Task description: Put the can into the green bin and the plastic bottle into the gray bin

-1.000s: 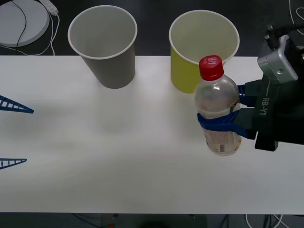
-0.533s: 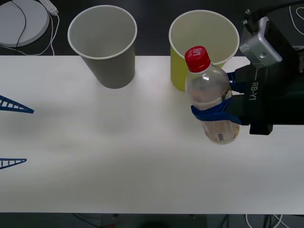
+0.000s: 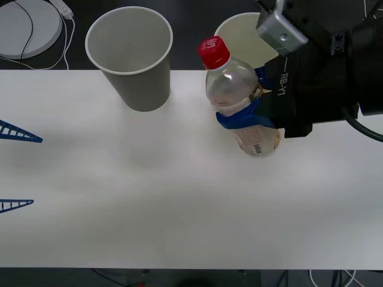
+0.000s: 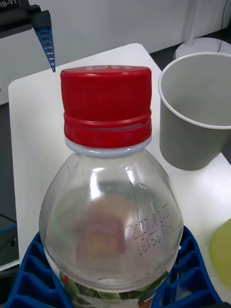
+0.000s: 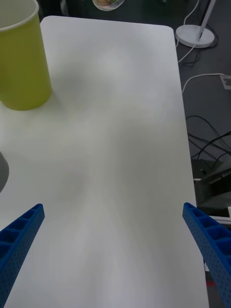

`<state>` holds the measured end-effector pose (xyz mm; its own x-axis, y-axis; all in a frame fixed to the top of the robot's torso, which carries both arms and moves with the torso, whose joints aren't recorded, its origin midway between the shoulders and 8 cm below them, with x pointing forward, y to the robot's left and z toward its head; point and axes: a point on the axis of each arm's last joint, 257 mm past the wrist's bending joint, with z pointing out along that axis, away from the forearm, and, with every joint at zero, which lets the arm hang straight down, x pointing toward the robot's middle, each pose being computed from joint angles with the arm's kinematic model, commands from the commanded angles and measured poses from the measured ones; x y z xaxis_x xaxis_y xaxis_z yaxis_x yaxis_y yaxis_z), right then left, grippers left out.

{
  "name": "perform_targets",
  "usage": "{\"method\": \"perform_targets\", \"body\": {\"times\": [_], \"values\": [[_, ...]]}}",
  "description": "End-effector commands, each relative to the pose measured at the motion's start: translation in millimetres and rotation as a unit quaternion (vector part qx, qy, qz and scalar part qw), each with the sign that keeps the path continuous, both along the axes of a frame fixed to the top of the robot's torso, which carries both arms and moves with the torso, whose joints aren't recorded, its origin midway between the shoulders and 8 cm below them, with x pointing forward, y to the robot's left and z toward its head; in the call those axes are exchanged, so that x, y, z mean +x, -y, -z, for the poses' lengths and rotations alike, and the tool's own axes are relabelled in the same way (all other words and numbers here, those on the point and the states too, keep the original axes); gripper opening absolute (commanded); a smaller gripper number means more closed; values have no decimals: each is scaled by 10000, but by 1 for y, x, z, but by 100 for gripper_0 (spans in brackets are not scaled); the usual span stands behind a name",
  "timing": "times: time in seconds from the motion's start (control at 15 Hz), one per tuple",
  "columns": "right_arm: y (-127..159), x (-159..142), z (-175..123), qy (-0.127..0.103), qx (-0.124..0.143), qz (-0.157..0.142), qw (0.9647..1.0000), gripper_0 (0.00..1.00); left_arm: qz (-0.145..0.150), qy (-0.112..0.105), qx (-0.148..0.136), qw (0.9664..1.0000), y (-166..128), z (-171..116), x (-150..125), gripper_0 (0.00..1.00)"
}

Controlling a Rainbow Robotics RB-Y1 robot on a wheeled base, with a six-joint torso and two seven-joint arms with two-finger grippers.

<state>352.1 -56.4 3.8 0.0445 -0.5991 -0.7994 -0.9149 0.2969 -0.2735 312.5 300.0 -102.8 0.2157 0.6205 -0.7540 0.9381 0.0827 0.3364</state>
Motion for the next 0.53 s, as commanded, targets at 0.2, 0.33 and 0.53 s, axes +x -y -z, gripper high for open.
{"method": "perform_targets", "body": {"times": [0.2,0.33,0.53], "values": [[-27,25,-12,87,-12,-103,9999,0,0,0,0,10000,0,0,0,100],[-36,40,-16,119,36,-46,9999,0,0,0,0,10000,0,0,0,100],[-51,60,-21,203,-8,13,9998,0,0,0,0,10000,0,0,0,100]]}}
